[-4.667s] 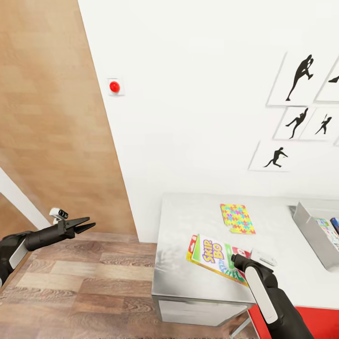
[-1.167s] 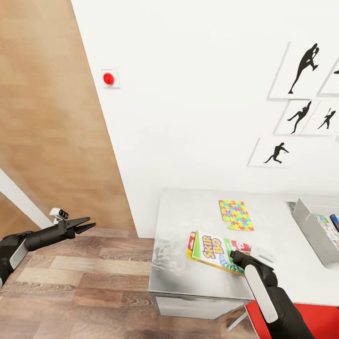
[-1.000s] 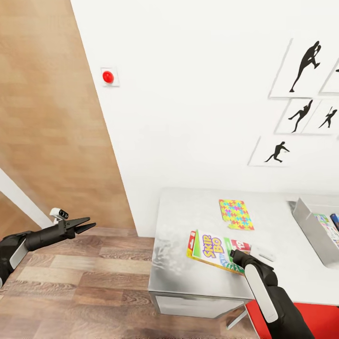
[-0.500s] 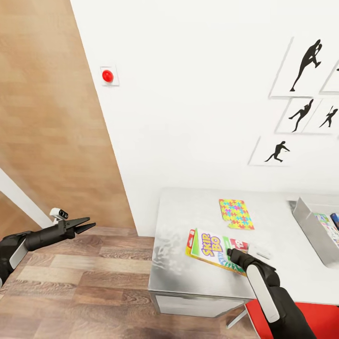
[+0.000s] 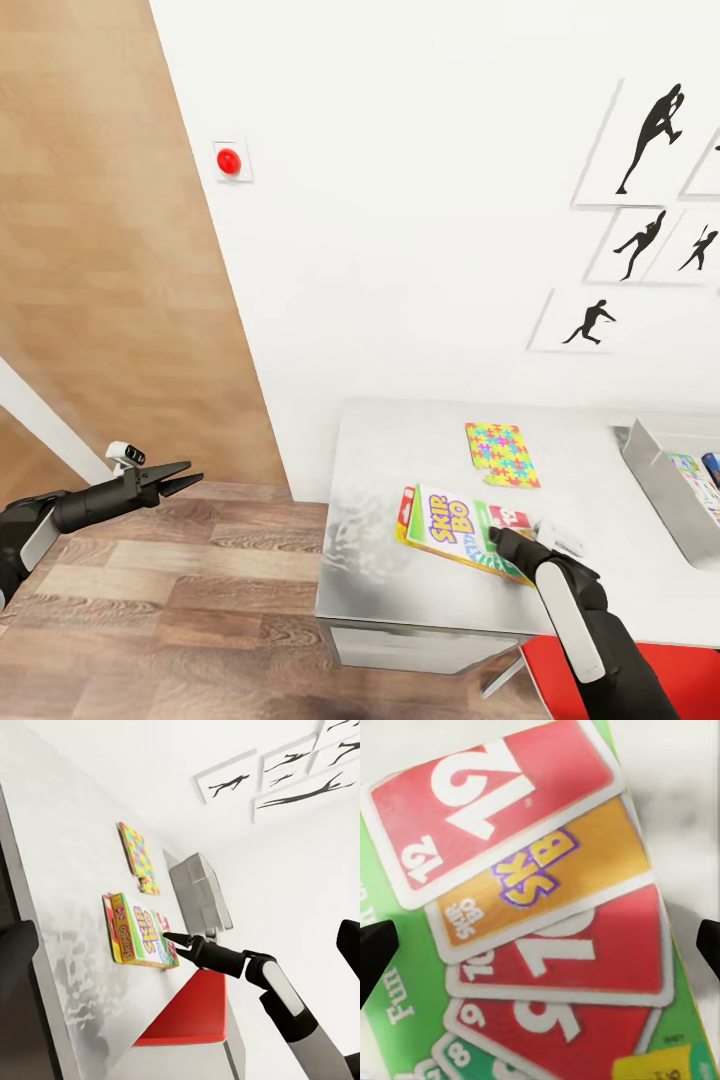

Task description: Put all the toys in the child's room - the three board games (two on the bed and one on the table), the two jigsaw puzzles on the table, and the tennis ball on the table - inside the toy box on the table in the child's room.

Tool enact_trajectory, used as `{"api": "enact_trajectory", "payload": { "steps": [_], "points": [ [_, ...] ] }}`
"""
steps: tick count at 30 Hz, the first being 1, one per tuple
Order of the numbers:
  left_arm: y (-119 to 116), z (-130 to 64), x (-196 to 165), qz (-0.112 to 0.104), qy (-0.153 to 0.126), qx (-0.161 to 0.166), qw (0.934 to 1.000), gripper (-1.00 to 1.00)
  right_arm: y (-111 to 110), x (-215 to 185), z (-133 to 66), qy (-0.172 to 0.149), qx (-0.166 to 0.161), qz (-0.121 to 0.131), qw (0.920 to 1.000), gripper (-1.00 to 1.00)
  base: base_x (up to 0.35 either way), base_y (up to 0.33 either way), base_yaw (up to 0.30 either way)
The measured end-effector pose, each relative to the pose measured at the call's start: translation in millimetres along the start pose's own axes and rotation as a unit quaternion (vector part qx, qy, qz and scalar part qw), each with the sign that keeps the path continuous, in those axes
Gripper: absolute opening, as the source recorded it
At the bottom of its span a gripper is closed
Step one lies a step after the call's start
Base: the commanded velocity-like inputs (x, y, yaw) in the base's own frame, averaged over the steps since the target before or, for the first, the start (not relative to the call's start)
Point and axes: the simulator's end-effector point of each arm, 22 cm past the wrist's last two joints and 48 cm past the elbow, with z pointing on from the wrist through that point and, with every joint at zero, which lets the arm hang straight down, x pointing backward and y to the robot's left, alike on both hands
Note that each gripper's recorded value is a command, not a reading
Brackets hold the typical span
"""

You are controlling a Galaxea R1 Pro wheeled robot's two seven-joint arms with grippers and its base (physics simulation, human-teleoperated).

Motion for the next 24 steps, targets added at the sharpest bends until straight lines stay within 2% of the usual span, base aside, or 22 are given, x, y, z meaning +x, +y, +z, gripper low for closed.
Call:
{"api": "enact_trajectory", "payload": {
  "steps": [7,24],
  "points": [
    [0.1,0.2,0.2,0.000,0.000,0.000,1.0000,1.00,-5.1,-3.0,-0.7,-0.004,0.010,-0.010,0.9999,1.00,0.000,0.047,0.000],
    [0.1,0.2,0.2,0.000,0.000,0.000,1.0000,1.00,-3.8,-2.3,-0.8,-0.003,0.009,-0.010,0.9999,1.00,0.000,0.036,0.000]
  ]
}}
